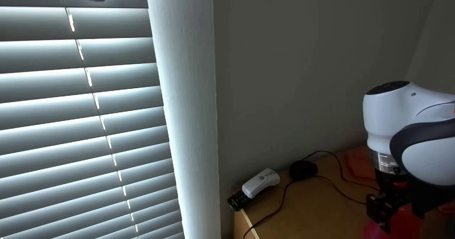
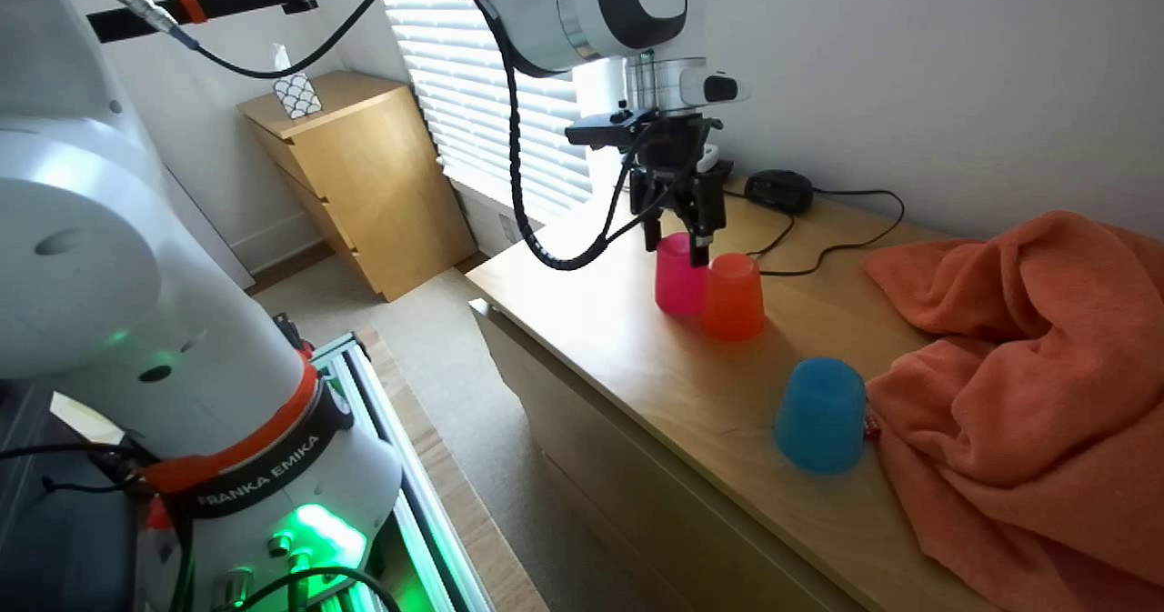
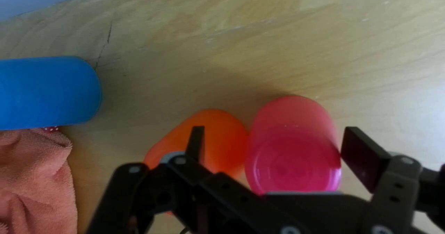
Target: Stack the cups into a pyramid
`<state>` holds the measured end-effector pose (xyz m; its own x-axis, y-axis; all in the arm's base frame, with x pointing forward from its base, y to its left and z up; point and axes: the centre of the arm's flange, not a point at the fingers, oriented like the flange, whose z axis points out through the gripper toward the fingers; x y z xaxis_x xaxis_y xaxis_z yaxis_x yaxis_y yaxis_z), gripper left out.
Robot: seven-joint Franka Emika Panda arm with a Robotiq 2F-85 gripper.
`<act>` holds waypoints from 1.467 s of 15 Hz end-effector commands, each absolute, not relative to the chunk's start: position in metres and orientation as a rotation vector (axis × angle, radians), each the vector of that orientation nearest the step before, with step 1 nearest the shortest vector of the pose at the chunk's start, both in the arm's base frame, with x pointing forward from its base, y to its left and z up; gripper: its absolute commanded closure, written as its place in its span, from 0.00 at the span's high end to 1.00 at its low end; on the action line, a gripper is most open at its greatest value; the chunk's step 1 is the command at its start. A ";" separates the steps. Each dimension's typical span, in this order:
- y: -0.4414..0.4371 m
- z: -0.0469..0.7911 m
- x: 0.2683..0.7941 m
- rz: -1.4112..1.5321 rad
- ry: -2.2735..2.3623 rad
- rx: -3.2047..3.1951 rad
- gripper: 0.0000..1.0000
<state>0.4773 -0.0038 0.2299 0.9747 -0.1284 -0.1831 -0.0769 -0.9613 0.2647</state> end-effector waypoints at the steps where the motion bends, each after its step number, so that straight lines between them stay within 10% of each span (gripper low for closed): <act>1: -0.008 0.238 0.472 -0.293 -0.197 2.839 1.00; 22: -0.109 0.307 0.442 -0.218 -0.714 2.943 1.00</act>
